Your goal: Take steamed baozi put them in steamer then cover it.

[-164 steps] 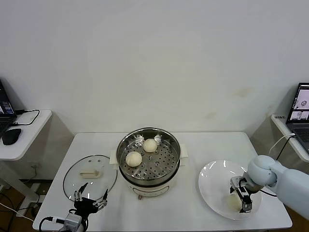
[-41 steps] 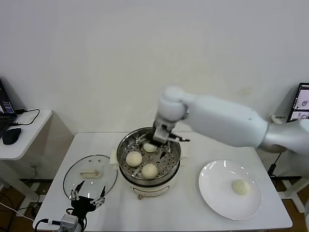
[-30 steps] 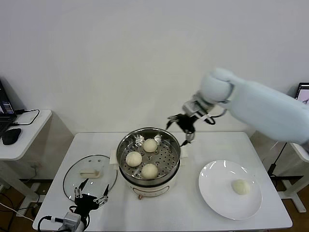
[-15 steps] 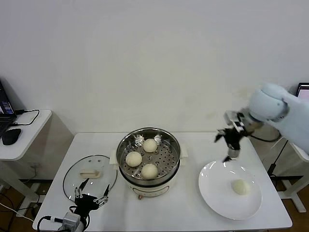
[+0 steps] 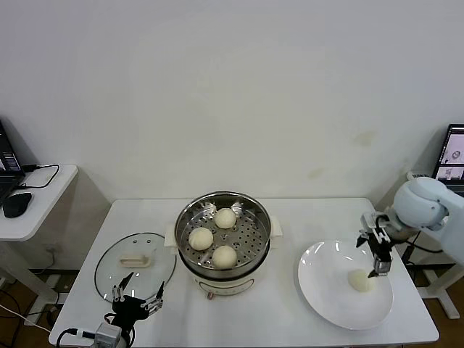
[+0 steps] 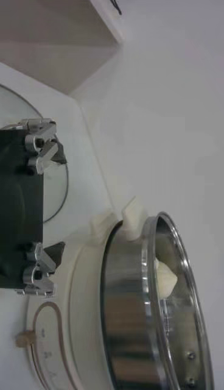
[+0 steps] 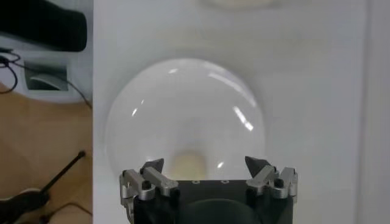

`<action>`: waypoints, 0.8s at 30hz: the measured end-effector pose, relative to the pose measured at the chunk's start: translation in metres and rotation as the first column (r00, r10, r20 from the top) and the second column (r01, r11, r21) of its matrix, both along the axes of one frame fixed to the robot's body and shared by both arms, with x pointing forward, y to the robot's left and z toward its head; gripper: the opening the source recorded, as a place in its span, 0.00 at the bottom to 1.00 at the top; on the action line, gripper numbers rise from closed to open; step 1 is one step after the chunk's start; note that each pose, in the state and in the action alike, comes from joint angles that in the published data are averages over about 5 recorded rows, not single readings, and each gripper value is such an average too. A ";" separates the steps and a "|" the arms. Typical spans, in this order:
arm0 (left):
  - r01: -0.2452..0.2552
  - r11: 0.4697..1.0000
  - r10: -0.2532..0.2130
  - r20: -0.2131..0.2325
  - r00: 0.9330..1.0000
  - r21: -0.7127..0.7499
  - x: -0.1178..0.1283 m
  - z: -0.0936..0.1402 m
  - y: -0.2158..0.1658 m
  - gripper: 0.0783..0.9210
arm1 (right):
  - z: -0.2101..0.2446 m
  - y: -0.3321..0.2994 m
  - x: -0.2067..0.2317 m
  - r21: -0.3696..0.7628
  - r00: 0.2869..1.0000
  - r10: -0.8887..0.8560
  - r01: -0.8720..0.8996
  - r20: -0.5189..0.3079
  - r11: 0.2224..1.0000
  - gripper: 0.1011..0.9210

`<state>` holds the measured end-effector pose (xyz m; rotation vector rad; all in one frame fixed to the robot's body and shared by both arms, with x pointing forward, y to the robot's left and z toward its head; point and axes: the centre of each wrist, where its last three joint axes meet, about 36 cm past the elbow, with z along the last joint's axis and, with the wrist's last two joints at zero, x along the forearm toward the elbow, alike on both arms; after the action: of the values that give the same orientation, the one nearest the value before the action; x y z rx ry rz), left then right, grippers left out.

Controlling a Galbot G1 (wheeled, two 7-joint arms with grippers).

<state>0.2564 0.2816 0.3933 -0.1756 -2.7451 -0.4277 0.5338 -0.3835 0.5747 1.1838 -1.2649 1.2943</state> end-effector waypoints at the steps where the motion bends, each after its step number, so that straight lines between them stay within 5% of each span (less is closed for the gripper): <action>1: -0.001 1.000 0.001 -0.002 1.000 0.001 0.000 0.000 0.001 0.88 | -0.004 -0.002 0.000 -0.004 1.000 -0.001 0.001 0.000 1.000 0.88; 24: -0.009 1.000 0.009 -0.025 1.000 0.014 -0.001 -0.009 0.001 0.88 | -0.081 -0.038 0.008 -0.036 0.998 -0.059 0.058 -0.021 0.998 0.88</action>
<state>0.2556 0.2830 0.3846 -0.1640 -2.7171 -0.4391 0.5417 -0.4213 0.4938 1.1252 -1.2476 1.2526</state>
